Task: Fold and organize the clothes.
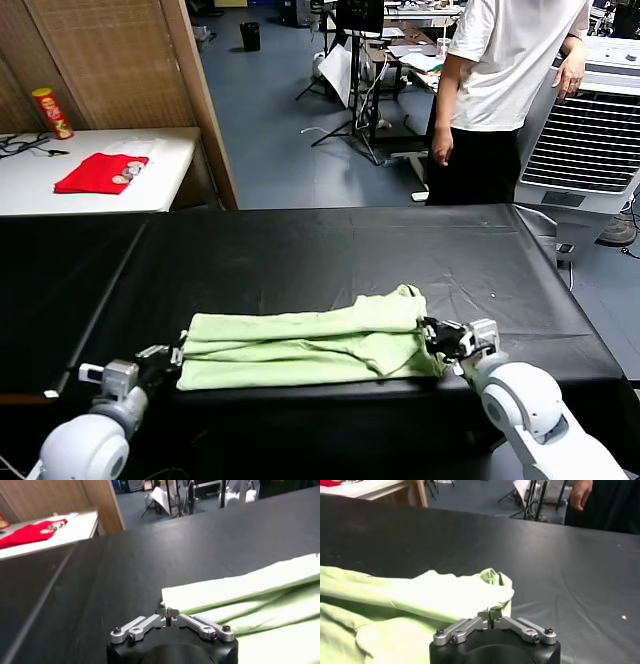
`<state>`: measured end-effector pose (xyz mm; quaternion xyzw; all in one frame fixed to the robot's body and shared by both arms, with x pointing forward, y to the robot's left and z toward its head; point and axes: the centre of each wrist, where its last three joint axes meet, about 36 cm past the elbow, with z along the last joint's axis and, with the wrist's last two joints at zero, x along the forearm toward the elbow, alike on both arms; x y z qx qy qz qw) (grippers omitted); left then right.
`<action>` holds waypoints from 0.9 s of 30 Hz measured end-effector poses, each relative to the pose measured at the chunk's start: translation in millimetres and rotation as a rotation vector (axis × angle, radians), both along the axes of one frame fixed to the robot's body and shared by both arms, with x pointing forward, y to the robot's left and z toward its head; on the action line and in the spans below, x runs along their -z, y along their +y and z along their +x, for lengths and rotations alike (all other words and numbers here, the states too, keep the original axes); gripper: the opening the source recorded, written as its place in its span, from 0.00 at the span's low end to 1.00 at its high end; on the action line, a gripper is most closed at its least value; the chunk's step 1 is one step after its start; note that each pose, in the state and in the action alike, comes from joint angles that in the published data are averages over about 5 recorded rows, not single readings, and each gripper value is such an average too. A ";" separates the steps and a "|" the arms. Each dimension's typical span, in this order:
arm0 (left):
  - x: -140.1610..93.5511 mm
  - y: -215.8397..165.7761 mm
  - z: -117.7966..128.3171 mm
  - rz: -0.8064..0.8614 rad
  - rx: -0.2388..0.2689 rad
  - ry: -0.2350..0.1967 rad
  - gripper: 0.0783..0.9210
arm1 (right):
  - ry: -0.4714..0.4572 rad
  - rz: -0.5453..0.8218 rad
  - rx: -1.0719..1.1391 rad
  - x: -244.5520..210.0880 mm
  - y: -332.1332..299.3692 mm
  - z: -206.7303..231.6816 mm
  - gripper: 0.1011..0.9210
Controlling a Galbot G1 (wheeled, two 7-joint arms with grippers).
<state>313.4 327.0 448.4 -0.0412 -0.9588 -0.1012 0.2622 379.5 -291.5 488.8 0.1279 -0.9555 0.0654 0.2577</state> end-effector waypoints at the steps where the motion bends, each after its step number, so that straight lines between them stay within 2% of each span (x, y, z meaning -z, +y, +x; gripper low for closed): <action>1: -2.0 -0.2 -1.6 0.000 0.000 -0.001 0.43 | -0.015 -0.001 0.007 -3.0 -1.8 0.6 0.74; 5: -11.4 1.5 -3.8 -0.017 -0.009 -0.018 0.70 | -0.098 -0.005 0.042 -7.0 -5.9 10.7 0.83; 9: -16.8 5.5 3.7 -0.055 -0.037 -0.043 0.84 | -0.140 0.004 0.058 1.7 -2.2 31.6 0.85; 13: -16.1 10.7 19.0 -0.088 -0.066 -0.075 0.85 | -0.132 0.014 0.057 17.5 7.9 54.8 0.85; 16: -11.9 12.0 29.1 -0.121 -0.073 -0.080 0.85 | -0.111 0.020 0.048 30.7 17.7 71.0 0.85; 22: 2.3 5.1 43.1 -0.189 -0.069 -0.051 0.85 | -0.058 0.025 0.031 54.2 32.9 92.8 0.85; 27: 14.6 0.5 51.0 -0.206 -0.064 -0.023 0.85 | -0.025 0.023 0.027 69.5 36.7 97.1 0.78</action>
